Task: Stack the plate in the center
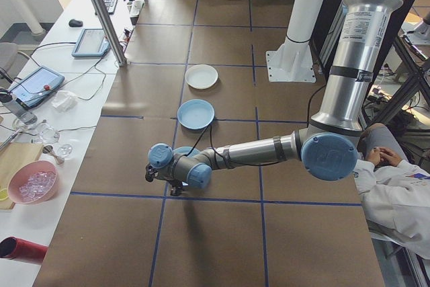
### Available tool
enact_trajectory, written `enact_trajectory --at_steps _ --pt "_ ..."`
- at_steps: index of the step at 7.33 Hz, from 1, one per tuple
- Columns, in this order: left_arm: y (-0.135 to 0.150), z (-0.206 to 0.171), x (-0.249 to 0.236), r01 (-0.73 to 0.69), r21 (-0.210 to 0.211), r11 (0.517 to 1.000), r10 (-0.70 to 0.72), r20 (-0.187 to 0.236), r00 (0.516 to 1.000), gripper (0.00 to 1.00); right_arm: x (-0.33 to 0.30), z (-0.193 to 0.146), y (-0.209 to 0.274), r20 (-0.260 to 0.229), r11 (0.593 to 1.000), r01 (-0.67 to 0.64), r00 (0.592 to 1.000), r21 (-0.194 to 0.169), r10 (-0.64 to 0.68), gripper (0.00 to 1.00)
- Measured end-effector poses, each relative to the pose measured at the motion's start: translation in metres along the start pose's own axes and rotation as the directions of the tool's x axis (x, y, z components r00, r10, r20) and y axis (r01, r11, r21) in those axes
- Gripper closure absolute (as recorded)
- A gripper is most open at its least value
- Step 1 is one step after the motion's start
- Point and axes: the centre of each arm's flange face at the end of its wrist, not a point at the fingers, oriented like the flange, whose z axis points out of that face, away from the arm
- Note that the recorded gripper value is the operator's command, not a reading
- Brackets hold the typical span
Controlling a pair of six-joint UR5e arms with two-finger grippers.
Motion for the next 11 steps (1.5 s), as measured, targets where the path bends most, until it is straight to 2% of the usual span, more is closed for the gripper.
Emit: enact_trajectory --at_steps 2,3,4,5,7,8,9,11 --pt "0.001 0.003 0.002 -0.002 -0.007 1.000 0.002 -0.005 1.000 0.63 0.000 0.000 0.000 0.000 1.000 0.000 1.000 0.000 0.000 0.00" --pt "0.001 0.006 0.003 -0.004 -0.013 1.000 0.004 -0.005 1.000 0.68 0.000 0.000 0.000 0.000 1.000 0.000 1.000 0.000 0.000 0.00" --pt "0.002 0.009 0.003 -0.004 -0.018 1.000 0.004 -0.005 1.000 0.88 0.000 0.000 0.000 0.000 1.000 0.000 1.000 0.000 0.000 0.00" --pt "0.002 0.010 0.004 -0.005 -0.020 1.000 0.005 -0.005 1.000 1.00 0.000 0.000 0.000 0.000 1.000 0.000 1.000 0.000 0.000 0.00" --pt "0.002 0.010 0.004 -0.005 -0.020 1.000 0.005 -0.005 1.000 1.00 0.000 0.000 0.000 0.000 1.000 0.000 1.000 0.000 0.000 0.00" --pt "0.001 0.007 0.009 -0.008 -0.020 1.000 0.008 -0.022 1.000 1.00 0.000 0.000 0.000 0.000 1.000 0.000 1.000 0.000 0.000 0.00" --pt "-0.002 -0.003 0.021 -0.021 -0.011 1.000 0.021 -0.057 0.998 1.00 0.000 0.000 0.000 0.000 1.000 0.000 1.000 0.000 0.000 0.00" --pt "-0.007 -0.030 0.058 -0.070 0.015 0.997 0.071 -0.153 0.986 1.00 0.000 0.000 0.000 0.000 1.000 0.000 1.000 0.000 0.000 0.00"
